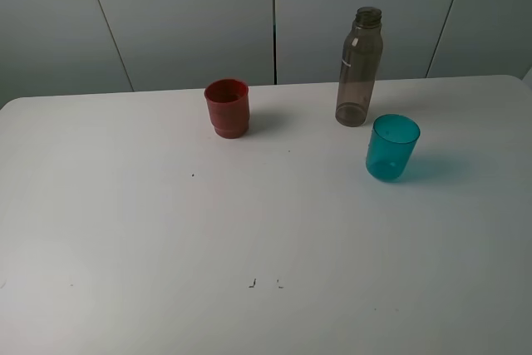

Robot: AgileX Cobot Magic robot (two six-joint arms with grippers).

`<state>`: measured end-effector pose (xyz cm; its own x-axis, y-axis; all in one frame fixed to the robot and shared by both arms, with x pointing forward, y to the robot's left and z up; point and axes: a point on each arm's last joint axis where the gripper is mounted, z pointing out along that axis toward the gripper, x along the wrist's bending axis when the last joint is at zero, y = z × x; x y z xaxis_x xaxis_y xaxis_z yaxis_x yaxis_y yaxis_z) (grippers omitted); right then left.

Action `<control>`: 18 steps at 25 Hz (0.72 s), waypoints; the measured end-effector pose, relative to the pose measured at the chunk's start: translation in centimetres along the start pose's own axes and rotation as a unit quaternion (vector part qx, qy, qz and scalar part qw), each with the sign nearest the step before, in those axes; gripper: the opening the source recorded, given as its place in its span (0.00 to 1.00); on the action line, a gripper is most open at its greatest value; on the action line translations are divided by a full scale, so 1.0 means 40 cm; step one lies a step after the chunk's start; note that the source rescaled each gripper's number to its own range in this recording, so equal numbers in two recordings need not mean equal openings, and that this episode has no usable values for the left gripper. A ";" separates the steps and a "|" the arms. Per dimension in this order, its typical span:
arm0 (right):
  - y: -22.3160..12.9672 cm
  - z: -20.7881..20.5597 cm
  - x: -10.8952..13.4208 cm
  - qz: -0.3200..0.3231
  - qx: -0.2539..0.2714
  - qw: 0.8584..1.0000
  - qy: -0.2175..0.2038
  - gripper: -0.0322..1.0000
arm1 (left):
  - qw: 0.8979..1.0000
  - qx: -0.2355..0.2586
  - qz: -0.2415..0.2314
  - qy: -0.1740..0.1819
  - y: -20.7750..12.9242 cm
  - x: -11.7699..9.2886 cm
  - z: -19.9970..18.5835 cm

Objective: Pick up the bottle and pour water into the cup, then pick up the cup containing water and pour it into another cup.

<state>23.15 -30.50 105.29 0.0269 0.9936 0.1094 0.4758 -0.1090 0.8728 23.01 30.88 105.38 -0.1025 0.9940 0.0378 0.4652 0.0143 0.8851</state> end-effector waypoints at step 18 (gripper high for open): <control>-0.004 -0.001 0.044 -0.091 -0.001 0.995 0.044 1.00 | 1.000 0.000 -0.001 0.000 0.000 0.000 0.000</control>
<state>23.06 -28.73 105.36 -0.1364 0.9906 -0.0105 0.4648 0.0734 0.8824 23.01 30.88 105.38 -0.1032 0.9940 0.0363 0.4650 0.0160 0.8852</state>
